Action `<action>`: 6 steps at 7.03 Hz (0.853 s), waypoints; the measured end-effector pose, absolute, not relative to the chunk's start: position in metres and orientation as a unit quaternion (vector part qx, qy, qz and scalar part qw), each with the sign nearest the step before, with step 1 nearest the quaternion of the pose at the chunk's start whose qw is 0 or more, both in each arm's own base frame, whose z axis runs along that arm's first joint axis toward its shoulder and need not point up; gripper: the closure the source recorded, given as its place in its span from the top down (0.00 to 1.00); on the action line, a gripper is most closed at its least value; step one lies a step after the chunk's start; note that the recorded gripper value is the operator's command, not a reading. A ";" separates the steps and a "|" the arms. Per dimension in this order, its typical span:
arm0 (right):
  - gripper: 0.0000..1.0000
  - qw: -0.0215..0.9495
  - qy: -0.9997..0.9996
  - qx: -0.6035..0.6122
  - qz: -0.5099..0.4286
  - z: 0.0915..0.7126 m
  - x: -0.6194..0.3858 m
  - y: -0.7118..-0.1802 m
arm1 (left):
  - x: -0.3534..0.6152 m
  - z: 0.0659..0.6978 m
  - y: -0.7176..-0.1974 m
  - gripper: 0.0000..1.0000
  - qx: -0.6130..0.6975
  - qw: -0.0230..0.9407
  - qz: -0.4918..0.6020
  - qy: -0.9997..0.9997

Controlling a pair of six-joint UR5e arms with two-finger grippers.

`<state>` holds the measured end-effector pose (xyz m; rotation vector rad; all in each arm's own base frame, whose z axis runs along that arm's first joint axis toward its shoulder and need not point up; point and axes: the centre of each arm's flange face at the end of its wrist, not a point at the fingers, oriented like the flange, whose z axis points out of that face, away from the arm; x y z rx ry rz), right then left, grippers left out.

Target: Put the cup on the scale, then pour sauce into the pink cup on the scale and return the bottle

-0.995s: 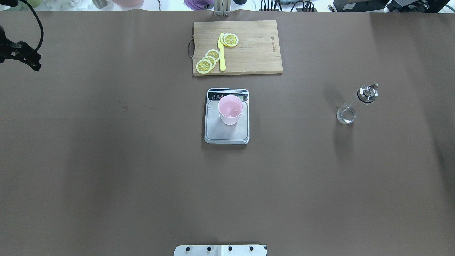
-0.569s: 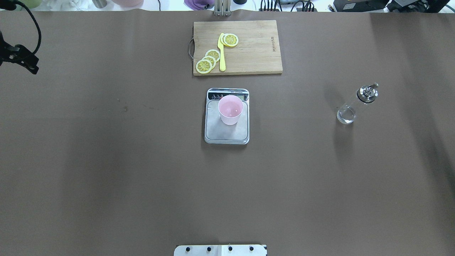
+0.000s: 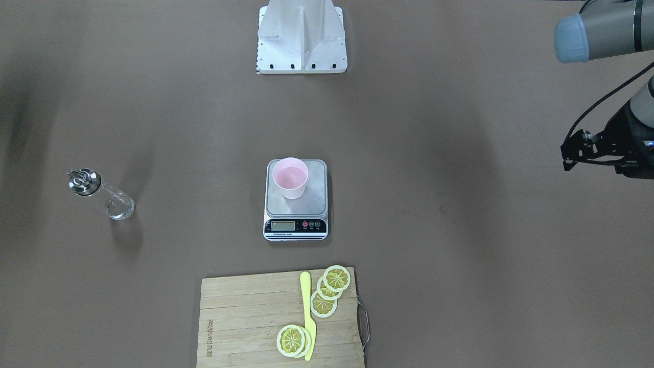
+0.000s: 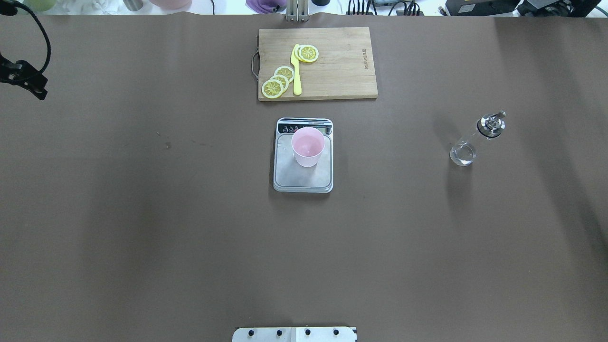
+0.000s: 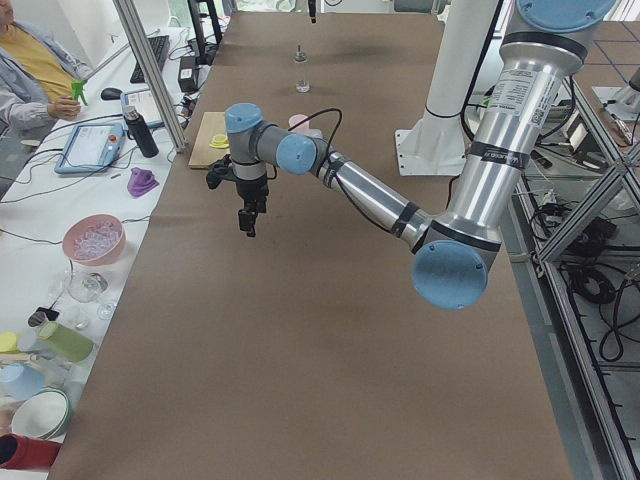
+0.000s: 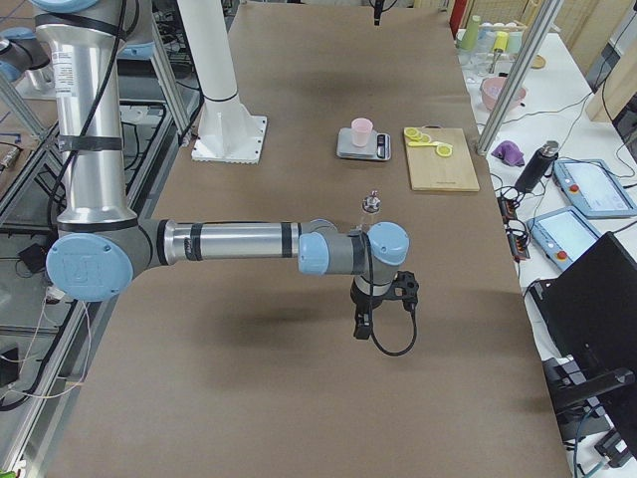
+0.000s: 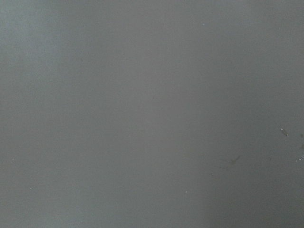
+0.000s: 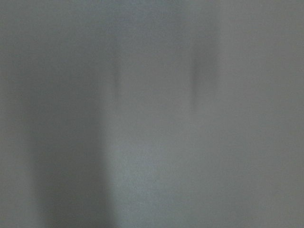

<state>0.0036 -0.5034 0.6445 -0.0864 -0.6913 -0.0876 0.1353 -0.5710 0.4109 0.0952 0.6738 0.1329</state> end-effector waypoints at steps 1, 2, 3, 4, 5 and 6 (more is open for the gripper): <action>1.00 0.939 -0.335 -0.046 -0.062 0.633 0.011 -0.505 | 0.129 0.420 -0.576 0.98 0.034 0.937 0.058 0.344; 1.00 0.941 -0.328 -0.045 -0.068 0.616 0.019 -0.508 | 0.119 0.432 -0.581 0.98 0.024 0.933 0.051 0.356; 1.00 0.943 -0.323 -0.045 -0.069 0.604 0.023 -0.508 | 0.105 0.448 -0.587 0.98 0.028 0.931 0.054 0.360; 1.00 0.943 -0.323 -0.045 -0.070 0.599 0.024 -0.507 | 0.085 0.471 -0.594 0.98 0.038 0.930 0.073 0.358; 1.00 0.942 -0.325 -0.046 -0.069 0.597 0.024 -0.507 | 0.058 0.497 -0.598 0.98 0.048 0.929 0.098 0.353; 1.00 0.941 -0.327 -0.047 -0.067 0.598 0.025 -0.506 | 0.033 0.520 -0.593 0.98 0.055 0.928 0.119 0.349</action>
